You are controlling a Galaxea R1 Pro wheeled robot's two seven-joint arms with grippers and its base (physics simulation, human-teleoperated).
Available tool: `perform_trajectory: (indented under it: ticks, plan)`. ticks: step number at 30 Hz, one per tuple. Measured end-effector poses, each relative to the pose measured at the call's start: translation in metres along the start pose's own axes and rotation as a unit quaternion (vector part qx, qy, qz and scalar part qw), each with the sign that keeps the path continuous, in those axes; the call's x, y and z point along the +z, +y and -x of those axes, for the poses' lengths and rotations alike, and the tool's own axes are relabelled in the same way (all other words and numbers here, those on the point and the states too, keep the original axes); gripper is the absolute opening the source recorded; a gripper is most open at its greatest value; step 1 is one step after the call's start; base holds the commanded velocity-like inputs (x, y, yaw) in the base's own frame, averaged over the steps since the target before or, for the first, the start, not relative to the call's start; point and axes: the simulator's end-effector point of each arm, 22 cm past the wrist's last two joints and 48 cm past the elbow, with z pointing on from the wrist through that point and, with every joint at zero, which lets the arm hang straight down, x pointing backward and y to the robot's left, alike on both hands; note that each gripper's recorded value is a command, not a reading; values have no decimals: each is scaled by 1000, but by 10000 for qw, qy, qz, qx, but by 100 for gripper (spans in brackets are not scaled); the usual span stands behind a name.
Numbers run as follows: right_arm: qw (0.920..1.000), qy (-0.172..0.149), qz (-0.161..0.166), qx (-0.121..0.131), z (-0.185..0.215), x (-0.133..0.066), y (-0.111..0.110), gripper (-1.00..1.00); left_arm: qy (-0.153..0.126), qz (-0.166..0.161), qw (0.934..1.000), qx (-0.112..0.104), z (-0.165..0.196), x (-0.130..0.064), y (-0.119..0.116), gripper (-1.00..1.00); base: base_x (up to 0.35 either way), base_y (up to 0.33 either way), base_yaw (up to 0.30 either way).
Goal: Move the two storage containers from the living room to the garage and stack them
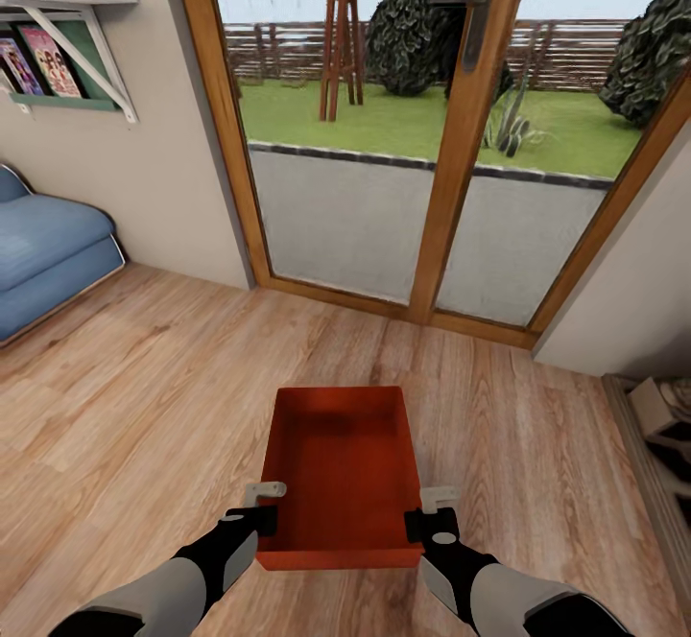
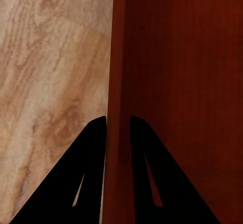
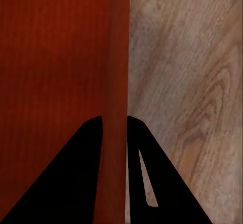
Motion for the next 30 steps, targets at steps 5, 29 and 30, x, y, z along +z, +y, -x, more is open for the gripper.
perform_trajectory:
  ticks: [5,29,30]
  plan:
    - [10000,-1,-1,1,7,-8,-1,-100,-1,0,10000,1,6,-9,0,-100,0,0,0]
    - [10000,1,0,16,36,-45,-7,-100,1,1,10000,9,31,-50,1,-100,0,0,0]
    - [10000,0,0,15,37,-46,-8,-100,1,0,10000,7,31,-51,1,-100,0,0,0]
